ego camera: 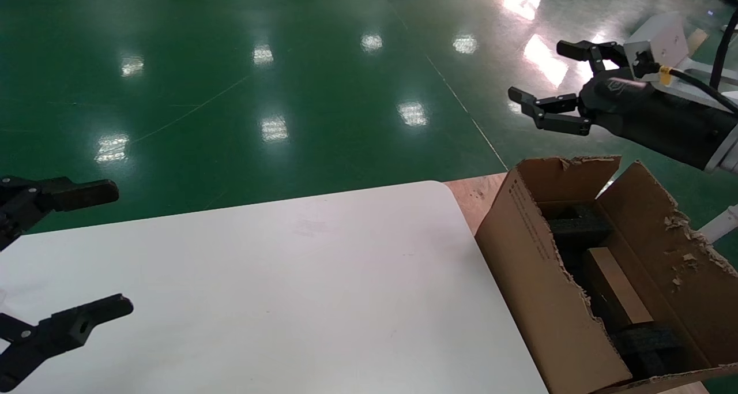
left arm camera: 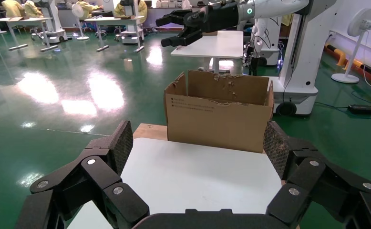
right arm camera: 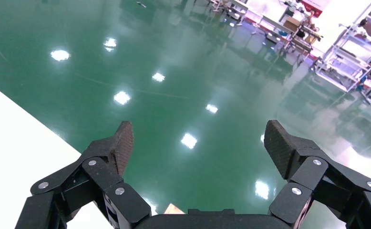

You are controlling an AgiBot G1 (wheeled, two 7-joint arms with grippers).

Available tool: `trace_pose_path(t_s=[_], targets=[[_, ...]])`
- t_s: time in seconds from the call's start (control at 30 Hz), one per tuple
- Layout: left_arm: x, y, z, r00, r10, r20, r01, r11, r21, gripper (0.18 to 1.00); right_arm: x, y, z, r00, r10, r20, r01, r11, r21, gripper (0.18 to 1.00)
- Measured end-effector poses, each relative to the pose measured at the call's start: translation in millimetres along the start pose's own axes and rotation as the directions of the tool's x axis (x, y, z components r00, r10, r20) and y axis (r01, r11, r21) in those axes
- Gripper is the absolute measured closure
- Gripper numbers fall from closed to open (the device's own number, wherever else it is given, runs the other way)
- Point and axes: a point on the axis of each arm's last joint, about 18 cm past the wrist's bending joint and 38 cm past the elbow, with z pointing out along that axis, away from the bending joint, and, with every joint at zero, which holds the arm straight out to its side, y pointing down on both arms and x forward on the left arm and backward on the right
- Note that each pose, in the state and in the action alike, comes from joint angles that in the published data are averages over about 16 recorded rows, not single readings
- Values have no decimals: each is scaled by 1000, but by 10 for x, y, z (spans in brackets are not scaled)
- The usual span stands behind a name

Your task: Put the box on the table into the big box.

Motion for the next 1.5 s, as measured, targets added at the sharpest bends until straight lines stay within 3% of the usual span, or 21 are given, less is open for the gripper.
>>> trace_pose_path(t_s=[0.3, 0.53, 0.83, 1.3, 1.5], targets=[[0, 0, 0, 1000, 0, 0, 0, 1000, 0, 184, -223, -215, 180, 994, 23, 110, -31, 996, 79, 178], [0, 0, 0, 1000, 0, 0, 0, 1000, 0, 184, -536, -516, 373, 965, 22, 260, -69, 983, 172, 178], [0, 0, 0, 1000, 0, 0, 0, 1000, 0, 184, -944, -829, 506, 896, 5, 443, -133, 957, 257, 178], [0, 0, 0, 1000, 0, 0, 0, 1000, 0, 184, -1462, -1088, 495, 757, -34, 652, -222, 926, 306, 178], [0, 0, 0, 1000, 0, 0, 0, 1000, 0, 184, -1547, -1106, 471, 729, -40, 684, -236, 923, 305, 178]])
